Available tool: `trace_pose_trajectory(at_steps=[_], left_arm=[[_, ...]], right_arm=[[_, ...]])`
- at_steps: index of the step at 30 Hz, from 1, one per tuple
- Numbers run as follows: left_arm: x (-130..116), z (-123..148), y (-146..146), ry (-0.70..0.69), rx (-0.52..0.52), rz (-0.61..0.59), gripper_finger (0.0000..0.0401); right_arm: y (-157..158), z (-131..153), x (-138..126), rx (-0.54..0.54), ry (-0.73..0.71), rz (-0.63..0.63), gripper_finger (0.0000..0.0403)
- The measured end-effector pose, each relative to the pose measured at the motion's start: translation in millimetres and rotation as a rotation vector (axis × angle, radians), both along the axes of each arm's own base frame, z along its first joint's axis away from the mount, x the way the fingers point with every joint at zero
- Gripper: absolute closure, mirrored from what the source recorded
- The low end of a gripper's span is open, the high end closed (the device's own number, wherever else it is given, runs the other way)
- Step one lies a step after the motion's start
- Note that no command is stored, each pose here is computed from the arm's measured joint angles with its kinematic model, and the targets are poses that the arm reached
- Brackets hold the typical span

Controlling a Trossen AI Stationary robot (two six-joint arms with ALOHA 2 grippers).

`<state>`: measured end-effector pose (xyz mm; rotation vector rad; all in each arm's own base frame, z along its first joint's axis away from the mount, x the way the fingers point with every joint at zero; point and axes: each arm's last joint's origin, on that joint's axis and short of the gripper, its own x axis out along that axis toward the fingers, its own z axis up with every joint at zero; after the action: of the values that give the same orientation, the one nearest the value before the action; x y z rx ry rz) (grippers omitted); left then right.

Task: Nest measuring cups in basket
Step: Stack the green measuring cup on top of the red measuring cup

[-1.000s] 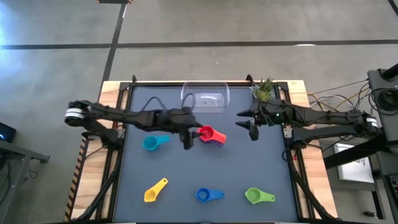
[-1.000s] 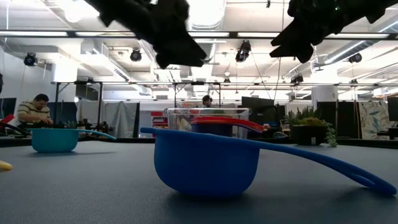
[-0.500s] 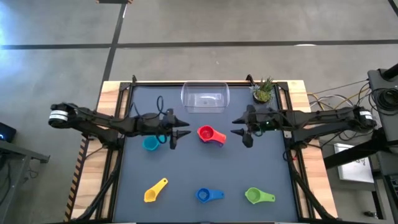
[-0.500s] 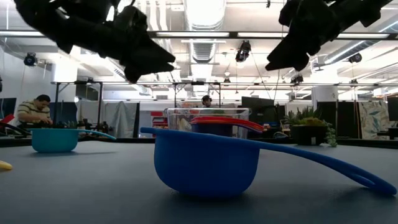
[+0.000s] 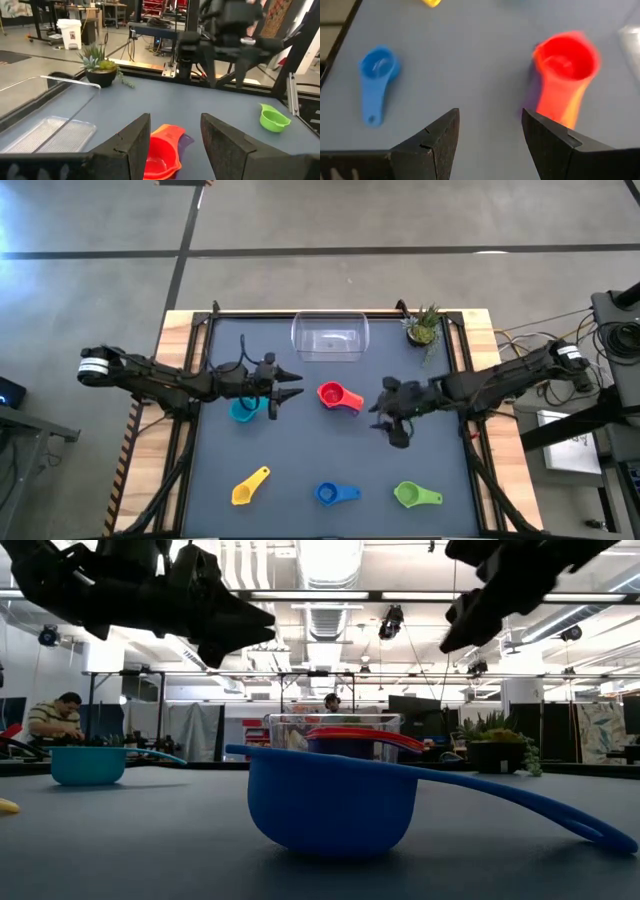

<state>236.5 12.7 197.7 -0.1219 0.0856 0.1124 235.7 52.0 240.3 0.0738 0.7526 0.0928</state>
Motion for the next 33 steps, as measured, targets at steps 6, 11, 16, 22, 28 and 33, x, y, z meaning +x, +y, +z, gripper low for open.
trace_pose_trajectory(at_steps=[6, 11, 16, 22, 28, 33], left_arm=[[3.4, 5.7, -0.5, -0.02, 0.002, -0.049, 0.0244], [5.5, 7.3, -1.2, -0.028, -0.02, -0.07, 0.0244], [4.9, 10.2, -1.4, -0.06, -0.01, -0.082, 0.0244], [4.6, 10.7, -1.9, -0.069, 0.006, -0.103, 0.0244], [4.4, 10.3, -2.5, -0.068, -0.009, -0.123, 0.0244], [4.0, 11.9, -2.6, -0.079, 0.005, -0.13, 0.0244]], right_arm=[[26.7, -17.2, -0.2, 0.067, 0.209, -0.008, 0.02], [48.1, -33.9, -1.3, 0.137, 0.347, -0.014, 0.02], [68.5, -42.3, -7.5, 0.204, 0.426, -0.015, 0.02], [86.2, -40.1, -19.4, 0.263, 0.456, -0.04, 0.02], [104.5, -41.3, -33.2, 0.335, 0.517, -0.113, 0.02], [118.1, -51.3, -40.4, 0.353, 0.581, -0.171, 0.02]])
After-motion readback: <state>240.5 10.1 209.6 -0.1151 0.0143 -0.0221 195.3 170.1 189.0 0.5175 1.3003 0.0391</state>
